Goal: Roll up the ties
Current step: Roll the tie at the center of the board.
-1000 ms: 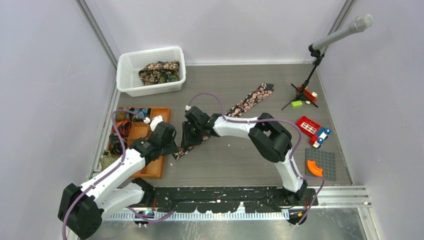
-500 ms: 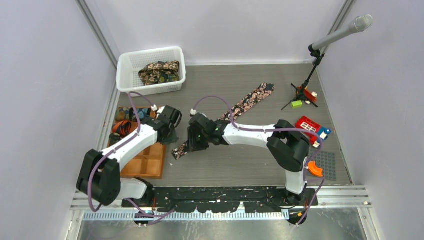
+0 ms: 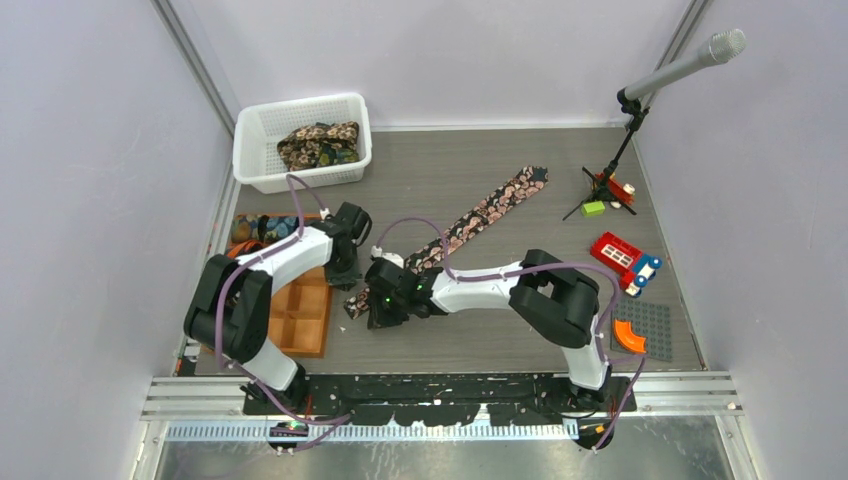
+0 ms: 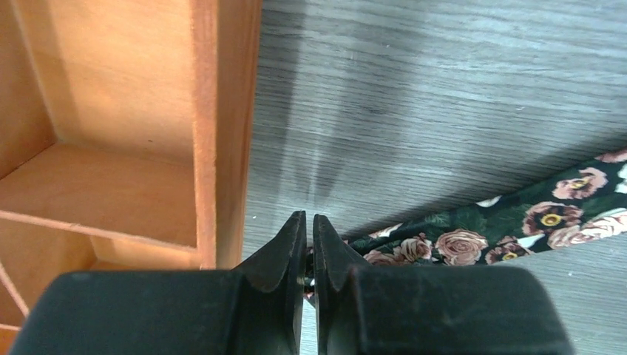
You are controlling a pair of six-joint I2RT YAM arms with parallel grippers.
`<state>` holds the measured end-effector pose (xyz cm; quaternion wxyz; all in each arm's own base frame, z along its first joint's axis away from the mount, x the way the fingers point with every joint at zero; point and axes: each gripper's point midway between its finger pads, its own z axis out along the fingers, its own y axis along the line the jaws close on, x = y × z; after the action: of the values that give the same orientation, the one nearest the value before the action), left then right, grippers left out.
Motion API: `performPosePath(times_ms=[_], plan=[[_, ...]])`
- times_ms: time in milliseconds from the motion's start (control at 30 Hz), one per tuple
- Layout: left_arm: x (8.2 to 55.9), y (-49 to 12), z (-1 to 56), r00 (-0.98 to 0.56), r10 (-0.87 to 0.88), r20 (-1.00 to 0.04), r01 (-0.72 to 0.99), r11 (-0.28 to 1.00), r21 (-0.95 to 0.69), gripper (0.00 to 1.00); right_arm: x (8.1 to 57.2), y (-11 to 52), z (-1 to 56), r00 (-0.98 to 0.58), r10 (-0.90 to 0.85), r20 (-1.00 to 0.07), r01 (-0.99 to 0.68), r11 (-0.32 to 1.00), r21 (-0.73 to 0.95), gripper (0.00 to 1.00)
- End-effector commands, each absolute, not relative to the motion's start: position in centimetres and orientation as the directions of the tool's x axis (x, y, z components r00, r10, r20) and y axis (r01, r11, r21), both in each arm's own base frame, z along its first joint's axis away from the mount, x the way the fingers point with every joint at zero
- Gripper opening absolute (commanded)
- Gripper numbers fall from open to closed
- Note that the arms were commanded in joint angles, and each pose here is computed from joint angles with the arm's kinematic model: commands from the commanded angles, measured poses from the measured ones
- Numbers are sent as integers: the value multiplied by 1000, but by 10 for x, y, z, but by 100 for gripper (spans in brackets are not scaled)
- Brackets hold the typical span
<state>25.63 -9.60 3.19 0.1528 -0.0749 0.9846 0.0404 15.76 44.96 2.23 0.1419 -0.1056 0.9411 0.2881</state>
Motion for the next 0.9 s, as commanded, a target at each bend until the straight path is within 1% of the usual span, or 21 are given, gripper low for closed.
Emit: performPosePath(times_ms=[0,267,533,867], plan=[[254,-100,27,-960,-115,-254,-132,990,50,9,180,466,30,-910,-43,-412,-276,805,525,20],[237,-108,13,-975,-153,-163,-159,987,21,8,192,468,19,-888,-18,-459,-281,811,512,18],[219,-120,9,-969,-236,-74,-234,972,-31,7,197,469,11,-877,-16,-480,-291,812,505,18],[204,-135,9,-956,-292,7,-291,951,-104,6,201,469,15,-860,4,-510,-301,803,514,18]])
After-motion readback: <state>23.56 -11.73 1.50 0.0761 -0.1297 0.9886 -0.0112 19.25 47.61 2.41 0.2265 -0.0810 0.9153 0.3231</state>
